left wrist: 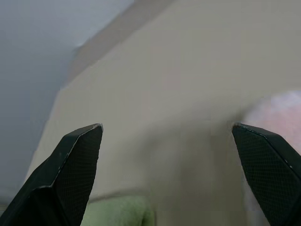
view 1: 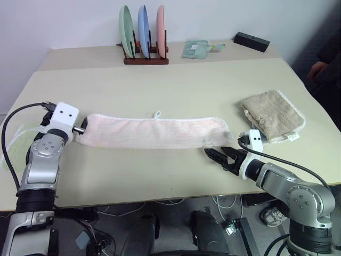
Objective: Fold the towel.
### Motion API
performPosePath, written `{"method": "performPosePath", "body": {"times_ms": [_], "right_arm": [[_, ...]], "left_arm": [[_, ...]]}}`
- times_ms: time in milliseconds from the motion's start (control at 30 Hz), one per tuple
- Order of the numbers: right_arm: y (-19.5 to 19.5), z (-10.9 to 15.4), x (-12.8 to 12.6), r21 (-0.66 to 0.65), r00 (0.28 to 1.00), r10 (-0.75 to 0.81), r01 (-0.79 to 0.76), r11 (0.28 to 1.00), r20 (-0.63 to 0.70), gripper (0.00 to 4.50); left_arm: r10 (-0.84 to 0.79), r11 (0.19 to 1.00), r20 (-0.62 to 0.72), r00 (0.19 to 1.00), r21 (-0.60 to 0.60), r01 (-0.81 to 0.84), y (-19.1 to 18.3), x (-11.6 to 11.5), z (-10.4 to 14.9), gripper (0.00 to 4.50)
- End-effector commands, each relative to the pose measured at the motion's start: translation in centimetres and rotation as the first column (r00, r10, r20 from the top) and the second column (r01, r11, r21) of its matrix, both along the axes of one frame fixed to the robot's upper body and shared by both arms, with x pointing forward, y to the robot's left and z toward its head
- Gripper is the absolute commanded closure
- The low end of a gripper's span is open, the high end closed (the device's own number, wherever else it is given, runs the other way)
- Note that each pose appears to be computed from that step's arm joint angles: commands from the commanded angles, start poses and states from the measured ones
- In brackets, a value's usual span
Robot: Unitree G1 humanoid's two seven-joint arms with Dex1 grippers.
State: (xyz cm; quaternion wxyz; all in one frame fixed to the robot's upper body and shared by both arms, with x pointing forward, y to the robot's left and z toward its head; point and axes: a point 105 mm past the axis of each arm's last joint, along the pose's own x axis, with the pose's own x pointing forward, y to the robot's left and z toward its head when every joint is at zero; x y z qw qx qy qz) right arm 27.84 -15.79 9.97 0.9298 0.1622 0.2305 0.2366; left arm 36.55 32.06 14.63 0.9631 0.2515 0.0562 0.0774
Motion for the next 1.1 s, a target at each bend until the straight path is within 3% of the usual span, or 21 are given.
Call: {"method": "performPosePath", "body": {"times_ms": [33, 167, 267, 400, 533, 600, 833, 1100], "right_arm": [[0.1, 1.6, -0.2, 0.052, 0.999, -0.010, 0.008, 0.999, 0.035, 0.09], [0.0, 1.9, 0.2, 0.156, 0.996, -0.091, 0.090, 0.984, -0.004, 0.09], [-0.4, 2.2, 1.2, 0.244, 0.981, -0.190, 0.196, 0.950, -0.048, 0.09], [-1.0, 2.0, 2.3, 0.283, 0.955, -0.274, 0.296, 0.913, -0.113, 0.09], [-1.8, 1.5, 3.5, 0.306, 0.914, -0.360, 0.402, 0.863, -0.186, 0.09], [-1.9, 1.4, 3.9, 0.318, 0.903, -0.379, 0.427, 0.846, -0.205, 0.09], [-2.0, 1.6, 3.9, 0.365, 0.863, -0.425, 0.502, 0.784, -0.273, 0.09], [-2.7, 2.2, -0.1, 0.369, 0.890, -0.360, 0.445, 0.816, -0.280, 0.09]], "left_arm": [[0.019, 0.993, 0.071, 0.997, -0.116, -0.011, 0.4, -0.1, 1.3, 0.01], [-0.186, 0.967, 0.198, 0.962, -0.139, 0.215, -3.3, -0.8, 3.6, 0.01], [-0.396, 0.891, 0.240, 0.886, -0.130, 0.434, -7.5, -2.1, 4.6, 0.01], [-0.593, 0.764, 0.181, 0.785, -0.184, 0.619, -12.0, -3.8, 3.5, 0.01], [-0.788, 0.563, 0.122, 0.604, -0.255, 0.786, -17.7, -7.1, 1.7, 0.01], [-0.822, 0.510, 0.112, 0.558, -0.289, 0.810, -19.4, -8.1, 1.0, 0.01], [-0.838, 0.479, 0.110, 0.534, -0.320, 0.817, -21.3, -8.8, 0.3, 0.01], [-0.833, 0.495, 0.090, 0.547, -0.322, 0.807, -20.2, -8.8, 0.0, 0.01]]}}
